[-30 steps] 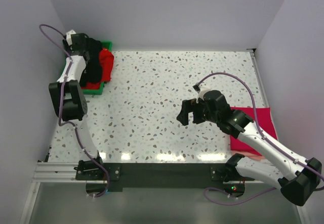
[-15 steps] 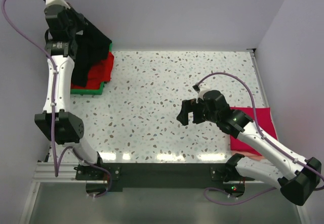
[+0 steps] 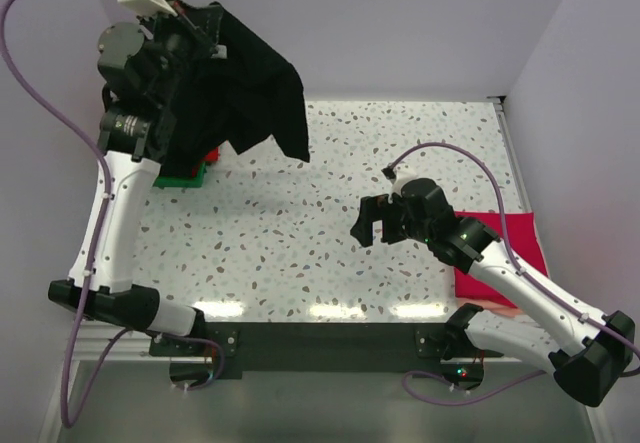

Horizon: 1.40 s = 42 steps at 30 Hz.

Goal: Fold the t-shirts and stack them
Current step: Move the tshirt to the center of the board

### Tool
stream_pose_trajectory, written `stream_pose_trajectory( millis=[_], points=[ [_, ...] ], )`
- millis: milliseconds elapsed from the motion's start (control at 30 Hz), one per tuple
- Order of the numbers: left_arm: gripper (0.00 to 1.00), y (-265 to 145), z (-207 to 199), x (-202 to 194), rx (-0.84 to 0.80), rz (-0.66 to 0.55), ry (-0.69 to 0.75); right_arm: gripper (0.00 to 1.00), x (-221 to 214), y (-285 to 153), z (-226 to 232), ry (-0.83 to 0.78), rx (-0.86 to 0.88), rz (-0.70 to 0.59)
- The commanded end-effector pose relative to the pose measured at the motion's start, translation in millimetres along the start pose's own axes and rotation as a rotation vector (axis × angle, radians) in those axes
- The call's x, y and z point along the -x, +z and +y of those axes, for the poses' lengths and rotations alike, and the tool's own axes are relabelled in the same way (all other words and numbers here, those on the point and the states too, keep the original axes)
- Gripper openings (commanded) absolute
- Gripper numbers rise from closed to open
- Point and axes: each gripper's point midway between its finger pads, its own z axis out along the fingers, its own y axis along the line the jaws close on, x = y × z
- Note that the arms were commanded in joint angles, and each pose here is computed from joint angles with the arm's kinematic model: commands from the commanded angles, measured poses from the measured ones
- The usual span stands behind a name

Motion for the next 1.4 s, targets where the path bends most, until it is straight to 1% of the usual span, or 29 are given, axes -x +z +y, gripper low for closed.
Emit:
stream_pose_trajectory(
  millis=[0,100,133,200,233,300,333,433,500,600,667,700,733,833,867,900,933,967,1000,1067,1100,1133,1167,1200,1233,1267,1300,1333,1367],
  points=[
    [0.0,13,-34,-34,-0.083,0.024,-0.05,0.99,22,-9,3,-0.021,-0.01,-0.076],
    [0.0,28,-63,-88,-0.126,0.12,-0.086,0.99,25,-10,-1,-0.017,-0.032,-0.089],
    [0.0,34,-82,-118,-0.156,0.175,-0.094,0.99,25,-11,-1,-0.017,-0.034,-0.092],
    [0.0,42,-93,-145,-0.147,0.213,-0.103,0.99,26,-10,-4,-0.006,-0.05,-0.1],
    [0.0,48,-111,-172,-0.174,0.26,-0.108,0.99,26,-9,-4,-0.005,-0.051,-0.102],
    [0.0,54,-133,-186,-0.199,0.284,-0.113,0.99,27,-9,-8,0.001,-0.068,-0.112],
    [0.0,57,-146,-219,-0.211,0.342,-0.107,0.99,28,-9,-9,0.003,-0.074,-0.12],
    [0.0,62,-166,-256,-0.232,0.404,-0.134,0.99,32,-9,-15,0.02,-0.107,-0.147],
    [0.0,60,-181,-267,-0.255,0.425,-0.155,0.99,36,-11,-18,0.03,-0.133,-0.166],
    [0.0,63,-194,-284,-0.271,0.444,-0.163,0.98,45,-10,-31,0.05,-0.204,-0.218],
    [0.0,65,-200,-306,-0.275,0.482,-0.159,0.97,48,-7,-35,0.051,-0.231,-0.235],
    [0.0,68,-206,-305,-0.292,0.481,-0.17,0.97,48,-4,-37,0.051,-0.244,-0.231],
    [0.0,71,-204,-324,-0.286,0.512,-0.173,0.97,51,-2,-37,0.052,-0.247,-0.241],
    [0.07,76,-209,-349,-0.311,0.546,-0.182,0.96,52,9,-41,0.06,-0.271,-0.239],
    [0.16,78,-207,-355,-0.311,0.554,-0.18,0.95,52,12,-42,0.065,-0.279,-0.241],
    [0.2,84,-203,-352,-0.304,0.544,-0.177,0.95,54,14,-45,0.067,-0.299,-0.248],
    [0.24,85,-194,-367,-0.284,0.575,-0.166,0.95,52,20,-50,0.062,-0.328,-0.235],
    [0.34,88,-188,-369,-0.274,0.581,-0.169,0.95,57,19,-54,0.061,-0.354,-0.244],
    [0.4,92,-165,-374,-0.239,0.6,-0.175,0.94,61,19,-62,0.061,-0.405,-0.262],
    [0.54,95,-143,-370,-0.213,0.608,-0.211,0.92,69,24,-72,0.079,-0.438,-0.268],
    [0.56,89,-124,-384,-0.184,0.656,-0.222,0.91,72,27,-73,0.091,-0.427,-0.262],
    [0.57,90,-99,-371,-0.134,0.651,-0.24,0.91,85,27,-82,0.118,-0.437,-0.285],
    [0.61,86,-83,-368,-0.095,0.655,-0.243,0.9,84,37,-90,0.134,-0.45,-0.26],
    [0.62,72,-46,-390,0.004,0.7,-0.233,0.9,91,37,-106,0.169,-0.478,-0.265],
    [0.63,67,-43,-360,0.006,0.638,-0.243,0.9,100,42,-108,0.184,-0.464,-0.267],
    [0.63,60,-27,-356,0.061,0.618,-0.234,0.9,96,54,-119,0.189,-0.488,-0.235],
    [0.63,36,3,-377,0.149,0.661,-0.224,0.9,99,59,-136,0.209,-0.523,-0.227],
    [0.63,25,8,-352,0.183,0.623,-0.24,0.89,104,62,-142,0.22,-0.533,-0.223],
    [0.61,13,20,-351,0.229,0.622,-0.238,0.88,104,67,-151,0.229,-0.549,-0.21]
  ],
)
